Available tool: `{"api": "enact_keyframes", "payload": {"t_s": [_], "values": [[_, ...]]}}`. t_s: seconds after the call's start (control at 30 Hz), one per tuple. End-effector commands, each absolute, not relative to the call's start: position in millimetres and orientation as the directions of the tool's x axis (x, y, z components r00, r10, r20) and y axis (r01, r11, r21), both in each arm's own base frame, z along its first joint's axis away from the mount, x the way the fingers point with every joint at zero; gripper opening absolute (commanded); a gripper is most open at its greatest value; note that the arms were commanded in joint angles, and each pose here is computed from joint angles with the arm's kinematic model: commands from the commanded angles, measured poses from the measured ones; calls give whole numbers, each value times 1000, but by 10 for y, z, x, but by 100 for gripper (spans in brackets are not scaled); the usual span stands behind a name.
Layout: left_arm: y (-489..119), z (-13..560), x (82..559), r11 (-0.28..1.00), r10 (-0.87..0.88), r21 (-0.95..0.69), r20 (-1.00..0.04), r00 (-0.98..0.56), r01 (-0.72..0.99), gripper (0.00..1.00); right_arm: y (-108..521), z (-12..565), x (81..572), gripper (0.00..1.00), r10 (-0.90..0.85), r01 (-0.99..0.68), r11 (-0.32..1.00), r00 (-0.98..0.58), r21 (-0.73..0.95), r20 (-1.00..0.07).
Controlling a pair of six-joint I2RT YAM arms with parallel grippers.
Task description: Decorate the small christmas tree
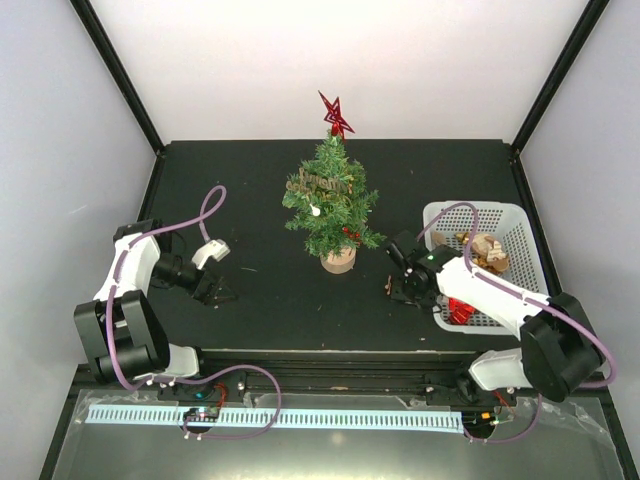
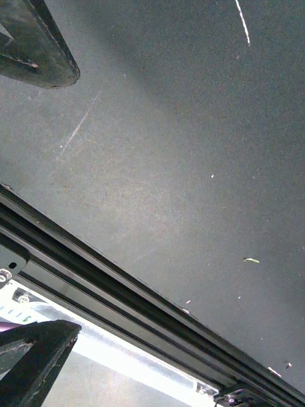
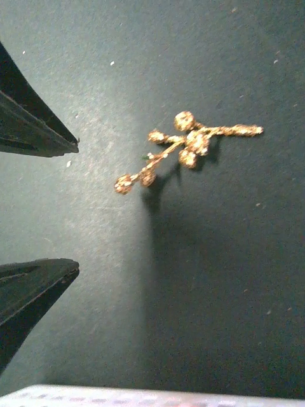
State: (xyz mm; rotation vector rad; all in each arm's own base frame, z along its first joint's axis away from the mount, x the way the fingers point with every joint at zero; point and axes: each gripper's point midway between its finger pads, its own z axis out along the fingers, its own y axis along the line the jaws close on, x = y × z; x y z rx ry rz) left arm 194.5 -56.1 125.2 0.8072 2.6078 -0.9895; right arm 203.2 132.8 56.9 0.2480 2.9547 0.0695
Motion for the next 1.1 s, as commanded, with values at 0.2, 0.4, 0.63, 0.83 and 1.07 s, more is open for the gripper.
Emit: {"api": "enact_keyframes", "payload": {"t_s": [0.2,0.4,0.63,0.83,1.07], "values": [[-592,1271,1942,594,422,-541,-420,-803,595,99,1507,482,2362,42,146,103,974,-968,204,-205],[-588,1268,1946,597,421,-539,-419,-804,594,99,1459,338,2342,39,132,99,977,-977,190,-168],[-588,1261,1945,597,420,-543,-415,-807,591,99,1464,223,2280,36,113,88,979,-985,182,-128],[-589,1264,1945,596,421,-543,-416,-806,592,99,1445,159,2215,34,108,89,980,-989,177,-105],[-589,1264,1942,595,421,-544,-417,-806,592,99,1445,141,2238,29,113,93,981,-988,172,-108]]}}
